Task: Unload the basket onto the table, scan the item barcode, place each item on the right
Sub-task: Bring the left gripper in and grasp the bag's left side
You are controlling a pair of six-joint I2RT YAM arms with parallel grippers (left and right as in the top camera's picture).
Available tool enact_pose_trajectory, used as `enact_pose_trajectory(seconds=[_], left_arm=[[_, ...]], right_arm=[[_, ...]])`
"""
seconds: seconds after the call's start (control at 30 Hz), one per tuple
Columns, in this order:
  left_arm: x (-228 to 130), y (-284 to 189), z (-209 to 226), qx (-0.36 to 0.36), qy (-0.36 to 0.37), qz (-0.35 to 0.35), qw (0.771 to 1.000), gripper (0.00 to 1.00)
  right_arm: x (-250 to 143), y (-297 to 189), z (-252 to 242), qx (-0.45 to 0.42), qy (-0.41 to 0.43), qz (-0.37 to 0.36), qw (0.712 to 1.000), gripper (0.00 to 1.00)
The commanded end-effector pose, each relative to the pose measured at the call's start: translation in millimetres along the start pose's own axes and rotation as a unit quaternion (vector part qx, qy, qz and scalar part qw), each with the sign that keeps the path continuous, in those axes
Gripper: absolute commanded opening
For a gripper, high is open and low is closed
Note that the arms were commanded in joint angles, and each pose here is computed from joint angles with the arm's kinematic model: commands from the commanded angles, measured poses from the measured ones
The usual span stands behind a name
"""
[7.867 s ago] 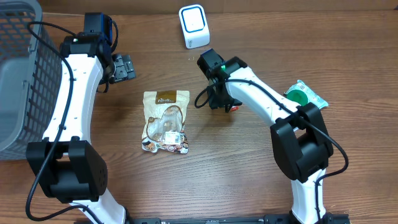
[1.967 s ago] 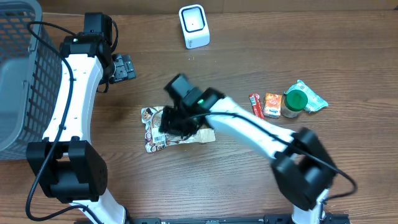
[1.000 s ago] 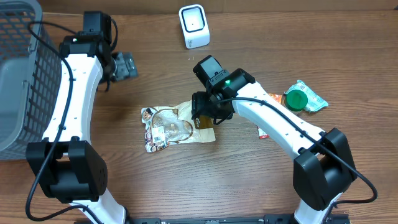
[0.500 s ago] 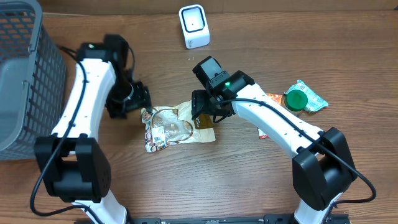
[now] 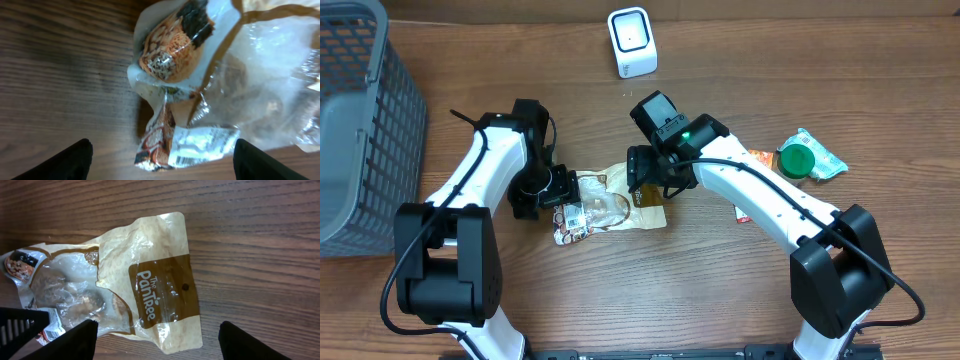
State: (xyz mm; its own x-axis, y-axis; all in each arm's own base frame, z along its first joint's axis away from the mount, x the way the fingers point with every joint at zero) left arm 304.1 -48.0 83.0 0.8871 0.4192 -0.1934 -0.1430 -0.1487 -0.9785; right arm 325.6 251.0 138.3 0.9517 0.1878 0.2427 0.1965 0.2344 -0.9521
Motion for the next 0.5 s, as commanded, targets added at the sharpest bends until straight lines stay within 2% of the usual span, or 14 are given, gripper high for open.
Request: enact_pose_trajectory(seconds=[0.0, 0.1, 0.47], left_arm=[[-5.0, 3.6, -5.3, -0.010, 0.014, -0.003, 1.000, 0.78], [-4.4, 5.9, -9.0, -0.013, 0.021, -0.010, 1.000, 0.76], [-8.4, 7.9, -21.9, -0.018, 0.043, -0.017, 0.999, 0.79]], right_arm=[[-0.5, 2.1, -2.7, -0.005, -0.038, 0.001, 0.999, 0.77], [0.9, 2.0, -5.8, -0.006, -0.052, 0.001, 0.999, 0.80], [-1.5, 18.6, -12.0, -0.006, -0.047, 0.024, 0.999, 0.84]])
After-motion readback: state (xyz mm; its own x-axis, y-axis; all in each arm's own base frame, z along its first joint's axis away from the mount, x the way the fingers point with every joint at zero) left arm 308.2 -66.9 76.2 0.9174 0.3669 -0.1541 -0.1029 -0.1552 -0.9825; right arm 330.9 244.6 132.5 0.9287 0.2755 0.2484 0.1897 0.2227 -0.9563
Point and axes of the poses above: each gripper's point midway between its finger pads, its own y axis out along the fingers, its own z axis along the line the jaws close on, x = y × z, the point moved 5 cm from there along -y, back along the fingers, and after that the axes turned 12 degrees about -y, right-handed, at the moved point
